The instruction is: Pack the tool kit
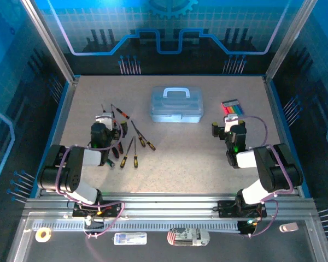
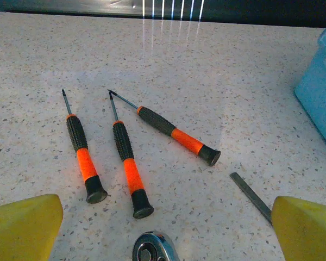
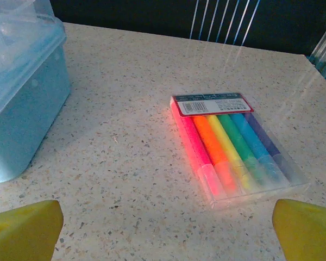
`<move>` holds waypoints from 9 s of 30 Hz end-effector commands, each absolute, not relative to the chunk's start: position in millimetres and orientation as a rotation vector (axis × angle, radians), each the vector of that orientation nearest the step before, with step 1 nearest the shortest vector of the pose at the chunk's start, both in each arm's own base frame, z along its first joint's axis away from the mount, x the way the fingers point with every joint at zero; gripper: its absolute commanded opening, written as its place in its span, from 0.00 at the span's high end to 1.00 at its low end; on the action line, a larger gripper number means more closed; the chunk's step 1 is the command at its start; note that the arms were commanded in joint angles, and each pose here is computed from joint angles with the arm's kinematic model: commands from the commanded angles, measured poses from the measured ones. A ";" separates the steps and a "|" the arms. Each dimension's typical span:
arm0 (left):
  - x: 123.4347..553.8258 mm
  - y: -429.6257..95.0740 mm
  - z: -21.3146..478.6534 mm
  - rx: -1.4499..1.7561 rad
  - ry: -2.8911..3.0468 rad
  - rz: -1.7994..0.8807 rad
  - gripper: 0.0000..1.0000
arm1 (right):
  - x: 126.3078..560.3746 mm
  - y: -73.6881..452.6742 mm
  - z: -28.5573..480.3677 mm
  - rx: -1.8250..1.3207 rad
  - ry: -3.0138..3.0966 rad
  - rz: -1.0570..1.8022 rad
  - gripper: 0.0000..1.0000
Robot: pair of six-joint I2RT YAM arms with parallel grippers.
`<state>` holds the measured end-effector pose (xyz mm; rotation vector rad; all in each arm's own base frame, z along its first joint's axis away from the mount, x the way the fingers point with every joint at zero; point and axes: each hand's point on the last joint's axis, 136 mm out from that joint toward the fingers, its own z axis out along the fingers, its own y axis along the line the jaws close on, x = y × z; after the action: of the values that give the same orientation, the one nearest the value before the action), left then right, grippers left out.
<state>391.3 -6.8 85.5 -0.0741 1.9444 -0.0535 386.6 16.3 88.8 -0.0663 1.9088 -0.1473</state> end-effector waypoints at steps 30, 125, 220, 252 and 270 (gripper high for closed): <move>398.7 -6.6 95.8 -0.060 1.905 -0.063 0.01 | 393.4 19.3 103.5 -0.065 1.847 -0.166 0.00; 380.4 -282.3 126.2 0.102 2.587 -0.860 0.25 | 359.3 78.1 160.4 0.211 2.207 0.578 0.35; 276.0 -334.1 141.1 0.404 2.600 -0.803 0.17 | 451.3 115.2 103.6 0.137 2.417 0.589 0.37; 454.9 -240.1 176.5 0.057 2.528 -0.288 0.19 | 402.0 113.7 90.4 0.225 2.428 0.650 0.39; 428.0 -287.7 166.4 0.212 2.527 -0.431 0.20 | 415.4 139.8 80.1 0.182 2.451 0.688 0.39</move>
<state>452.0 -258.7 164.4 0.0880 2.5191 -0.3602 408.1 120.2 71.7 0.2246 2.4733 0.6319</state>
